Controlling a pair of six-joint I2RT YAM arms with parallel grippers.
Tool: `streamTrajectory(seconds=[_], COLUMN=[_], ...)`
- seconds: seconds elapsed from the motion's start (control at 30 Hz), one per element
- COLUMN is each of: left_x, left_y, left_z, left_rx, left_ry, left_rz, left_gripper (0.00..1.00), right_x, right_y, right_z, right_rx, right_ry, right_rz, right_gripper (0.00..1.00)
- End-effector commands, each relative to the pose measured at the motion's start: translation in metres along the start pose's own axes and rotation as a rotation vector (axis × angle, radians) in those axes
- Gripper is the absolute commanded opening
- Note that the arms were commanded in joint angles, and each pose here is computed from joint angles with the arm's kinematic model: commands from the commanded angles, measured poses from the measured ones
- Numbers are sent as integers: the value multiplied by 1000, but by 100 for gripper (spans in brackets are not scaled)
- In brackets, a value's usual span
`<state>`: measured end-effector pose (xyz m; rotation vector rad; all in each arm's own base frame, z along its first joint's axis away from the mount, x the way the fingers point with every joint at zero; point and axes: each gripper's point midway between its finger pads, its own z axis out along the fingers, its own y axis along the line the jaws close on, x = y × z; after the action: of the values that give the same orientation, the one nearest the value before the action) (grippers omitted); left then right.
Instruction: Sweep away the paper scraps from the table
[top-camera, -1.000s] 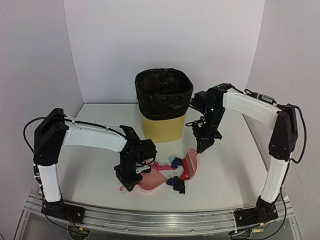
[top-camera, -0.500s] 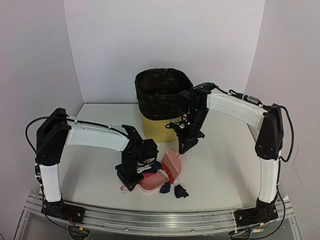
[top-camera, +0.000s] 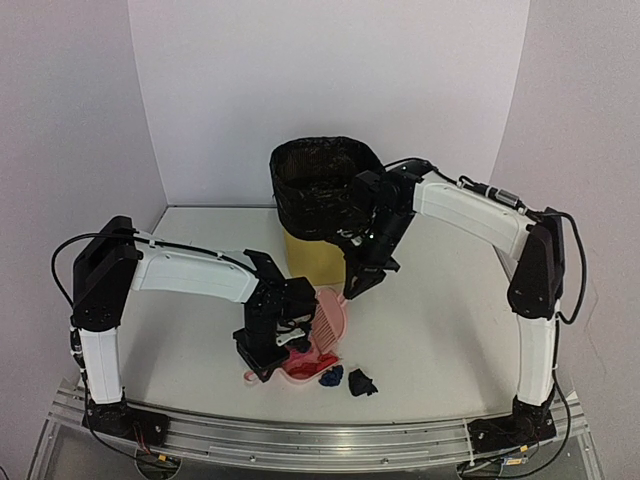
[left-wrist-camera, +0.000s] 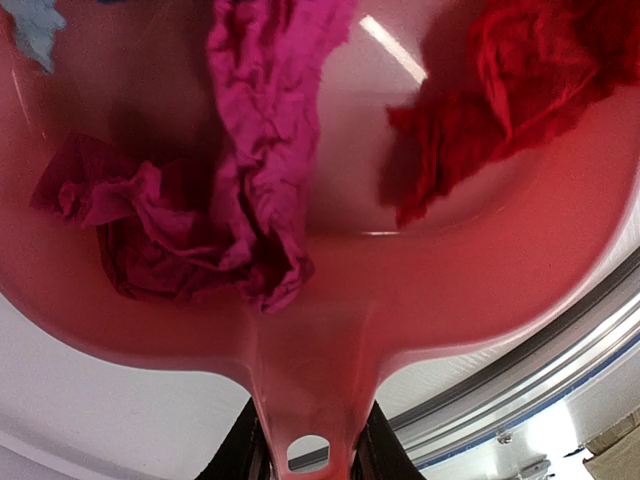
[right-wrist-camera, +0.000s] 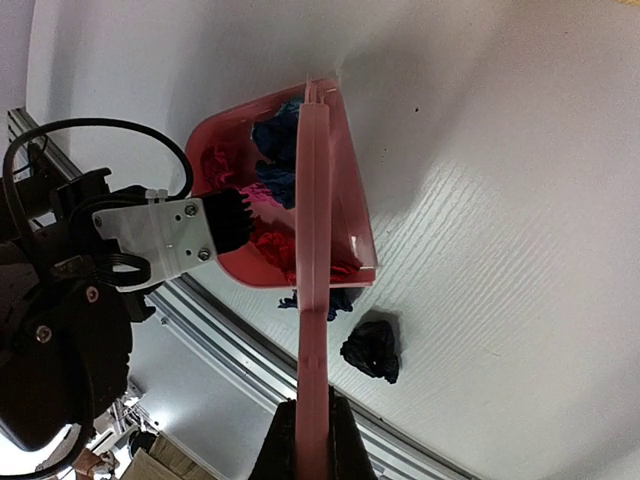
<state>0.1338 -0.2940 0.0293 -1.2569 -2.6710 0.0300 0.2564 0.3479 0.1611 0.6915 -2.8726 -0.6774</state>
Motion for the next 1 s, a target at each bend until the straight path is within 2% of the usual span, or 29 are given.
streamTrajectory(seconds=[0.0,0.17,0.33,0.53,0.8,0.97], left_x=[-21,-23,-22,-23,-27,-19], left_y=[-3,-2,0,3,7,15], left_z=[-8,-8,-12,-23,-44,-62], left_rx=[-1,-7,-13,-23,-48,-72], left_ry=[-105,-124,-154,-202,-272,-330], left_rz=[-6,-23,-44,-62,-121,-191], left_gripper=[0,0,0,0,0,0], right_x=[-5,-1,1,2,9,16], right_y=[20,24,10,7,27,16], right_z=[12,7,-16,-48,-87,-111], right_rx=[-94,-80,30,84,7,67], right_ry=[27,10,-84,-202,-335,-442], right_rz=[31,19,18,29,-5,13], right_gripper=[0,0,0,0,0,0])
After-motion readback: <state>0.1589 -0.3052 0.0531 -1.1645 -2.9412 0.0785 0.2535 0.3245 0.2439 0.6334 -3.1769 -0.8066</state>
